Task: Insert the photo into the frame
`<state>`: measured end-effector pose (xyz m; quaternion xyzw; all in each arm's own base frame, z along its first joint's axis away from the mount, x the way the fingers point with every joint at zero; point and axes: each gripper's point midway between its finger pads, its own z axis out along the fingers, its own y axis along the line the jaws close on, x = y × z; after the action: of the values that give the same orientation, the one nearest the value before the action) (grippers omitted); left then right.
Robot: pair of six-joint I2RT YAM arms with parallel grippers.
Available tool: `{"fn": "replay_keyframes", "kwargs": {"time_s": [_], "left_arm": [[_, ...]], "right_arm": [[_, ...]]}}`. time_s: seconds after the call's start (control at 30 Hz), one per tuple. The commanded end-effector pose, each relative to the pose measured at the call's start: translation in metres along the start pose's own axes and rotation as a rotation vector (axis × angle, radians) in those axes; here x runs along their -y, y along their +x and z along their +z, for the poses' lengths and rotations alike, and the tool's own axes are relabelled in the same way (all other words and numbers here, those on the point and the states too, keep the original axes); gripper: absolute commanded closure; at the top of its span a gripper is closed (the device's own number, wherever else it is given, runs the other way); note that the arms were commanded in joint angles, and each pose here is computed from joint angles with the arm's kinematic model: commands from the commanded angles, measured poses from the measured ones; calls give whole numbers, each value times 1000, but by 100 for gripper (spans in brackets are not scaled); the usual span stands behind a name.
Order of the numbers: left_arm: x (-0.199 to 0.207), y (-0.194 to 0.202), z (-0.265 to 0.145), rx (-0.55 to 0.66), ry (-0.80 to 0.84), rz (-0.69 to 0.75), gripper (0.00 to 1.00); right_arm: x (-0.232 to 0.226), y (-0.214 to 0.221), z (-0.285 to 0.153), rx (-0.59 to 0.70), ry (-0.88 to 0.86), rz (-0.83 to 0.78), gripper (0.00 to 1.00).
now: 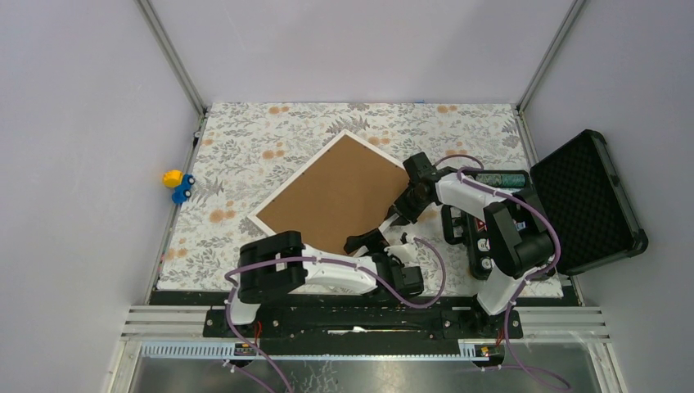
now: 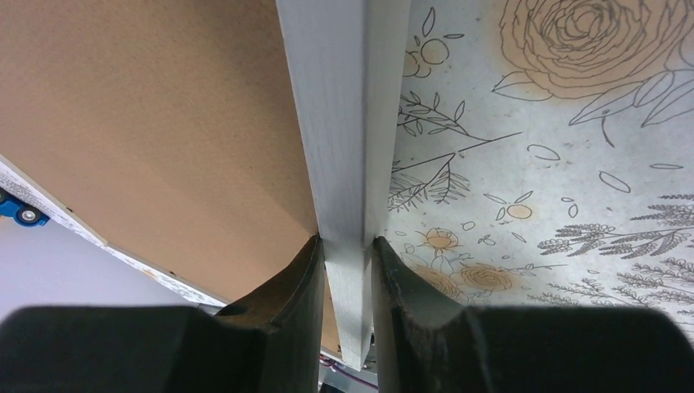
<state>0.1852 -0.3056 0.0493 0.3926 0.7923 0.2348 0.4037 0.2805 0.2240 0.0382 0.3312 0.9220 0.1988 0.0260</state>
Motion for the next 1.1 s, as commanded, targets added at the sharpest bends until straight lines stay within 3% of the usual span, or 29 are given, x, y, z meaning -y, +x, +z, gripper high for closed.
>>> {"fn": "replay_keyframes", "kwargs": {"time_s": [0.0, 0.3, 0.43, 0.67, 0.77, 0.83, 0.93, 1.07], "left_arm": [[-7, -1, 3, 21, -75, 98, 2], [-24, 8, 25, 4, -301, 274, 8], [-30, 5, 25, 20, -347, 276, 36], [-49, -16, 5, 61, -374, 227, 74], [-61, -29, -9, 75, -387, 186, 96], [-73, -38, -19, 86, -391, 142, 100], [-88, -54, -35, 96, -357, 74, 100], [-115, -82, -58, 107, -264, -44, 100]], "right_arm": [[-52, 4, -43, -7, -180, -24, 100], [-50, 7, -43, -18, -181, -11, 100], [-49, 7, -45, -12, -184, -11, 100], [-55, -1, -64, 53, -210, -57, 98], [-63, -21, -97, 166, -213, -141, 46], [-74, -38, -136, 258, -240, -234, 21], [-86, -55, -210, 422, -250, -379, 4], [-87, -60, -318, 689, -303, -480, 0]]}}
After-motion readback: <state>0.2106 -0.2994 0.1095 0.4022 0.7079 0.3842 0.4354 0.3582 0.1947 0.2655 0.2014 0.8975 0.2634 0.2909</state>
